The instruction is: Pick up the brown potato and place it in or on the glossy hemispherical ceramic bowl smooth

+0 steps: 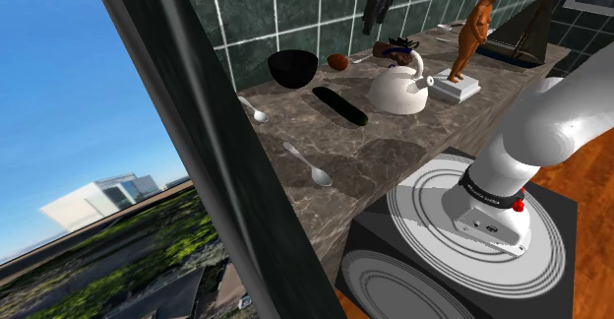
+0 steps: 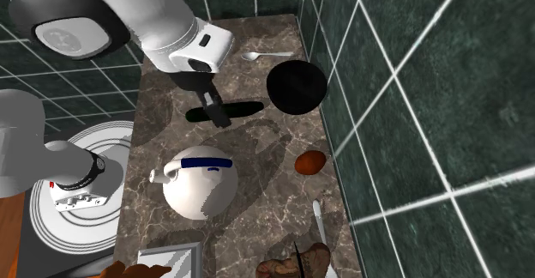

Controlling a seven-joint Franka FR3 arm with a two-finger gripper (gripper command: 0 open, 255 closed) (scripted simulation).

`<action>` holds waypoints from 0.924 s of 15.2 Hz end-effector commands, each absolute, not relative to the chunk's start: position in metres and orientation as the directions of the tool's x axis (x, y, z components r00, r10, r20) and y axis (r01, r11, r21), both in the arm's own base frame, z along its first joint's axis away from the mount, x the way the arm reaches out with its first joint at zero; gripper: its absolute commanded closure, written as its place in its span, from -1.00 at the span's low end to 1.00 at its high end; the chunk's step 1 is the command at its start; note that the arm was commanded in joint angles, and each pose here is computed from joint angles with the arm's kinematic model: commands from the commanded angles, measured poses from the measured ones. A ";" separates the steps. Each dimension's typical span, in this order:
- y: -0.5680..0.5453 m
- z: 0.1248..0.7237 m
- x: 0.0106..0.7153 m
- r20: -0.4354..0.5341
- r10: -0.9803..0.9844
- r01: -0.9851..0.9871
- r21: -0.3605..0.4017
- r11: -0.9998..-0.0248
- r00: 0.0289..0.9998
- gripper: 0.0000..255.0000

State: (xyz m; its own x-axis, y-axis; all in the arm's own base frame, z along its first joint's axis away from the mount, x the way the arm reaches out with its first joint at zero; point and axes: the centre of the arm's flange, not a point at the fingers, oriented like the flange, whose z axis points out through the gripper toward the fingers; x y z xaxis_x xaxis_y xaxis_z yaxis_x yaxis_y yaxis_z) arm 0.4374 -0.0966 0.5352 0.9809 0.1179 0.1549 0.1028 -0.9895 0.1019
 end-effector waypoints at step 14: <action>-0.187 0.421 0.580 0.125 0.207 0.196 0.090 -0.976 0.970 -1.00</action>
State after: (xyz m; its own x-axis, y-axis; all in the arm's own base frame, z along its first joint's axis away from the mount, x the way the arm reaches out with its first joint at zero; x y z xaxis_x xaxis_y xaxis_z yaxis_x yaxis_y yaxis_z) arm 0.5712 -0.1791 0.4294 0.9715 0.1998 0.1272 0.1893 -0.9777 0.0905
